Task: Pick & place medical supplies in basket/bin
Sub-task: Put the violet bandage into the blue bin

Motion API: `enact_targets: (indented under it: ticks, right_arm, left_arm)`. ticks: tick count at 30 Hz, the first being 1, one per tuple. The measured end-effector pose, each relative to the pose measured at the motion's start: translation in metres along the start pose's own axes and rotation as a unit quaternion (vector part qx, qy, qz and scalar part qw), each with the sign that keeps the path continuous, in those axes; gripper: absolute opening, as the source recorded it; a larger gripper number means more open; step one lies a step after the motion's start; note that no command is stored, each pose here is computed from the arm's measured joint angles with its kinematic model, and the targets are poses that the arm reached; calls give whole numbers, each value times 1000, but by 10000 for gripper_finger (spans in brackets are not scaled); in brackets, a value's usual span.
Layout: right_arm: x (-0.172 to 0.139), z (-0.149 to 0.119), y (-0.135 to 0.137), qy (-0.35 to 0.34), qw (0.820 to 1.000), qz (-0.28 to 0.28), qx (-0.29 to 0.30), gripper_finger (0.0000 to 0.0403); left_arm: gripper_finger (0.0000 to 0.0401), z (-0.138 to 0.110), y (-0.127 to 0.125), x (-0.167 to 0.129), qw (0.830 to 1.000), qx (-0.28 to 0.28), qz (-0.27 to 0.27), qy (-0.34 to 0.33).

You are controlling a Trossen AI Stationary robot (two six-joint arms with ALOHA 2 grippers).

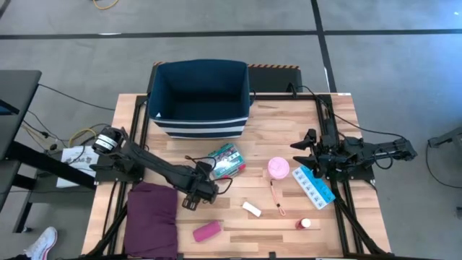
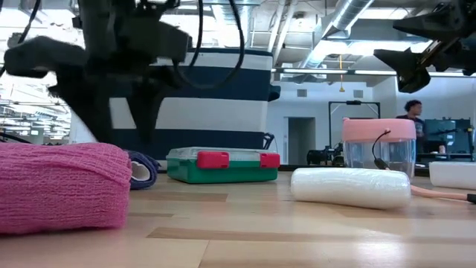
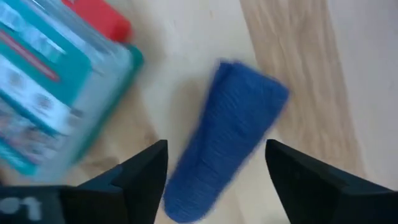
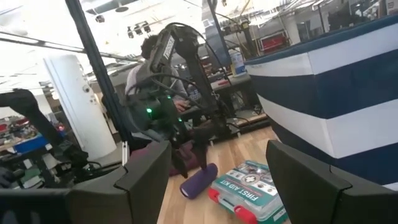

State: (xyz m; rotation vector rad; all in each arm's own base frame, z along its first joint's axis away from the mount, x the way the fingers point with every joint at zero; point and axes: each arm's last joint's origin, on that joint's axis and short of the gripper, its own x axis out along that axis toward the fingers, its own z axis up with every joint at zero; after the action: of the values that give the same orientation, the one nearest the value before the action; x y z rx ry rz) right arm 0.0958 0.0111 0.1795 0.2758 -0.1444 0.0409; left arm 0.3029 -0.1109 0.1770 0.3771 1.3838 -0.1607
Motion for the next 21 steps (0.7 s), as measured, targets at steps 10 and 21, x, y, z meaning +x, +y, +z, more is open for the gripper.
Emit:
enact_targets:
  ticks: [10, 21]
  right_arm:
    - [0, -2, 0, 8, 1000, -4, -2, 260]
    - [0, -1, 0, 7, 1000, -3, -1, 260]
  left_arm:
    - [277, -2, -3, 44, 997, 31, 7, 71]
    - [205, 10, 7, 32, 999, -16, -6, 48]
